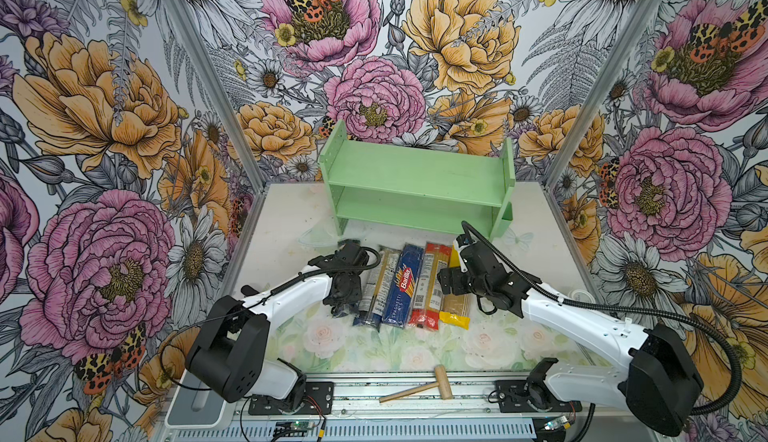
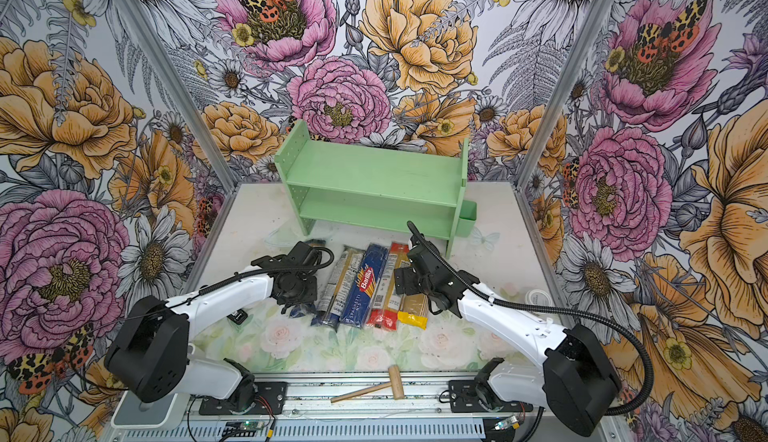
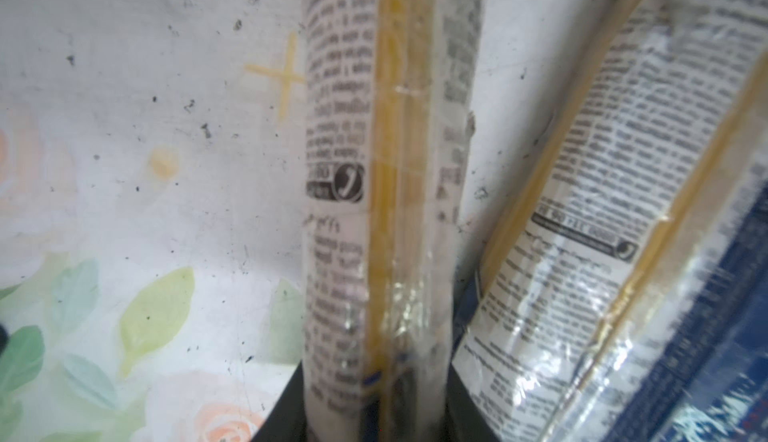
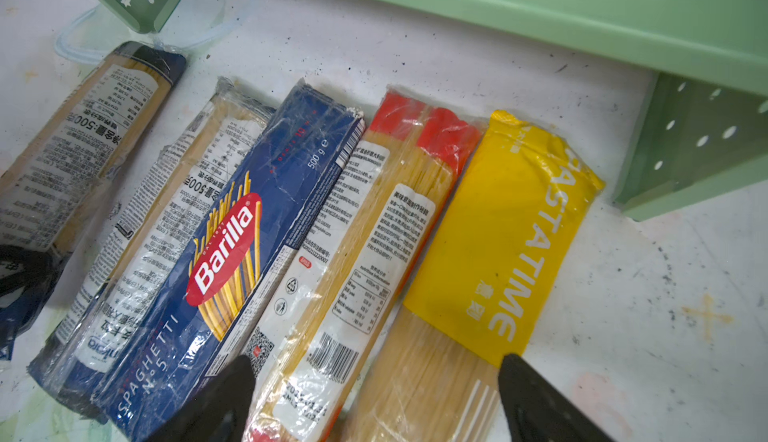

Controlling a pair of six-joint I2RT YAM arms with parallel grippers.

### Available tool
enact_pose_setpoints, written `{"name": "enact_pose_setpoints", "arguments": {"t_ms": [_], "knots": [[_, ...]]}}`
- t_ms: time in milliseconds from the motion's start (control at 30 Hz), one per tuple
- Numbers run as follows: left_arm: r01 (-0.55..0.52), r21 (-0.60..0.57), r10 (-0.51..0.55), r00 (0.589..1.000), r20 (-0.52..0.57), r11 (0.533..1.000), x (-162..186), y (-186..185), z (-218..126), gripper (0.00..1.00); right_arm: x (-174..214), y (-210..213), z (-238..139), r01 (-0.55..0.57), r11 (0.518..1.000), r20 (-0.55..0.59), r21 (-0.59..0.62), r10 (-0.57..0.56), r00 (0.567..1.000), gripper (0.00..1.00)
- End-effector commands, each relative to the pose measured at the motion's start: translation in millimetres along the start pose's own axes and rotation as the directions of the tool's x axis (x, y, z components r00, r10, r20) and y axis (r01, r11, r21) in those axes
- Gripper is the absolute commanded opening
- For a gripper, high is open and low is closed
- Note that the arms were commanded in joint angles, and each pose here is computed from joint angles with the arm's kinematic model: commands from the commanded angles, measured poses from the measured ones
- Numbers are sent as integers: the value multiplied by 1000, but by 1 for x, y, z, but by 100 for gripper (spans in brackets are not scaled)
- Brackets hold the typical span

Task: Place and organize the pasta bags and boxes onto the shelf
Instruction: 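Close the left gripper on the clear-wrapped spaghetti pack, then lift the clear-wrapped pack upright with the left gripper toward the shelf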

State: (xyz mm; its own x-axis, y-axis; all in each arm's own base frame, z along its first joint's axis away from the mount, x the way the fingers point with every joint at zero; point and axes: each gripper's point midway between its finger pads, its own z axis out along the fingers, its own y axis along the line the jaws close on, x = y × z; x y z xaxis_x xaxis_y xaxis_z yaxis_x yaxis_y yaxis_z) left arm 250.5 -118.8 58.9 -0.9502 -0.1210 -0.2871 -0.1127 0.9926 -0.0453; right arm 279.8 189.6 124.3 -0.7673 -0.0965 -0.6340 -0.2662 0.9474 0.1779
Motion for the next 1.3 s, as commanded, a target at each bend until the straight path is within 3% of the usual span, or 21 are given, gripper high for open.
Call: {"name": "enact_pose_setpoints", "arguments": {"t_ms": [0,300,633,1000,1267], "knots": [[-6,81,-2,995,102,997,-14,-9,-25,0,-16,10,-6,8,1000,43,-27,-7,999,94],[1,227,-43,982,181,974,-15,-19,-70,0,-18,16,-6,18,999,41,-37,-16,999,94],[-17,310,-73,959,276,951,-18,-23,-127,0,-18,20,-5,23,999,37,-44,-21,999,94],[-21,309,-86,940,330,951,-19,-10,-163,0,-17,20,-6,27,999,42,-42,-26,999,95],[-82,381,-67,930,362,921,-14,-13,-196,0,-16,21,-6,31,999,40,-40,-29,999,95]]}}
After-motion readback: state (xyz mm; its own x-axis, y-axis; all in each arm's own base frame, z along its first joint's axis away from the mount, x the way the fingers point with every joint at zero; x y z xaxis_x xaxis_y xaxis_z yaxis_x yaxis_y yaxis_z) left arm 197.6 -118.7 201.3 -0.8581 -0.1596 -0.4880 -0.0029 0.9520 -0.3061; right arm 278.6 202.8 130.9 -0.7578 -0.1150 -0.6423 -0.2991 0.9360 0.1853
